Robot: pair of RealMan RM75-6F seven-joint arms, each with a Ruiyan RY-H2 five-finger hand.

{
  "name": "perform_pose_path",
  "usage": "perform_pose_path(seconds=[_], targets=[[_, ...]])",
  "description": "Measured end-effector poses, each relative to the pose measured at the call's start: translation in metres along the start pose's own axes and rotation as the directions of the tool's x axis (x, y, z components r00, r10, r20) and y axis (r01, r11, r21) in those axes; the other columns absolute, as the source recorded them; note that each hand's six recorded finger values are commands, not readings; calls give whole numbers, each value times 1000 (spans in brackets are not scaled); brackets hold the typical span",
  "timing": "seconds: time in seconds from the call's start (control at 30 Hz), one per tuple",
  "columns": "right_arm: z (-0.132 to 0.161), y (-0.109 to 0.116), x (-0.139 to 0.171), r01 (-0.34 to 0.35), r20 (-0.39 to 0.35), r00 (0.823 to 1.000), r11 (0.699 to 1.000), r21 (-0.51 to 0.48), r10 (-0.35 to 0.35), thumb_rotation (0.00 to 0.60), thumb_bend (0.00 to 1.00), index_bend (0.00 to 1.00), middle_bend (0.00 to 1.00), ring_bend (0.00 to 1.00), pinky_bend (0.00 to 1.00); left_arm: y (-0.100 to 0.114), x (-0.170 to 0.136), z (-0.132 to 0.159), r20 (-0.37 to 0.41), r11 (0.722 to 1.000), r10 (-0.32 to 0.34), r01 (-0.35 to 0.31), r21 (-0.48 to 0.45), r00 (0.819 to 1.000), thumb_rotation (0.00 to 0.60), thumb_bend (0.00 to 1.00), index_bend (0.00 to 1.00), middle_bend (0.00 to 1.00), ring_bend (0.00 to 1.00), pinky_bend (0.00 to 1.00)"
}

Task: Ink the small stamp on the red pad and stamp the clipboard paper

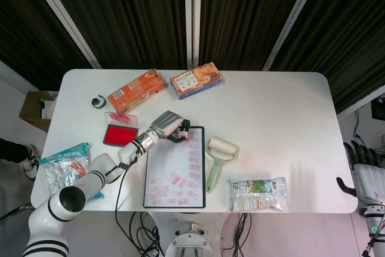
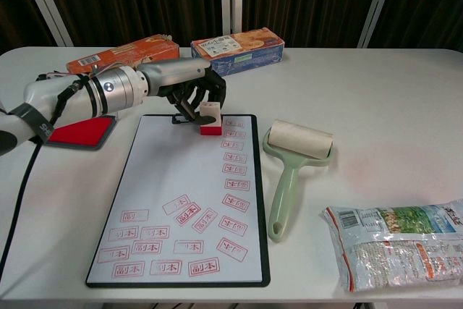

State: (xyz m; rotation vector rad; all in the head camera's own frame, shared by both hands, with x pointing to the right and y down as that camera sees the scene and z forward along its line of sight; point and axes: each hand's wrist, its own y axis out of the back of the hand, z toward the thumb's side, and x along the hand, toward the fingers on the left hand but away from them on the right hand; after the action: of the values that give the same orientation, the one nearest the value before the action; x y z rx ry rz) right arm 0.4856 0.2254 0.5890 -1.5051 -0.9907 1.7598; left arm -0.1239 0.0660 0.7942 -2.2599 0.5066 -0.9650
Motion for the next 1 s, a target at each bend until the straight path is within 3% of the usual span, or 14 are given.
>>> perform_pose_path(seconds=[1.0], targets=[[0,-3,-1,-16,-3,1000,1000,12,16,600,204,0,0,0,0,-12,-1,-7,-25,1000,-21,21,-12,999,600,512,707,716,639,730]])
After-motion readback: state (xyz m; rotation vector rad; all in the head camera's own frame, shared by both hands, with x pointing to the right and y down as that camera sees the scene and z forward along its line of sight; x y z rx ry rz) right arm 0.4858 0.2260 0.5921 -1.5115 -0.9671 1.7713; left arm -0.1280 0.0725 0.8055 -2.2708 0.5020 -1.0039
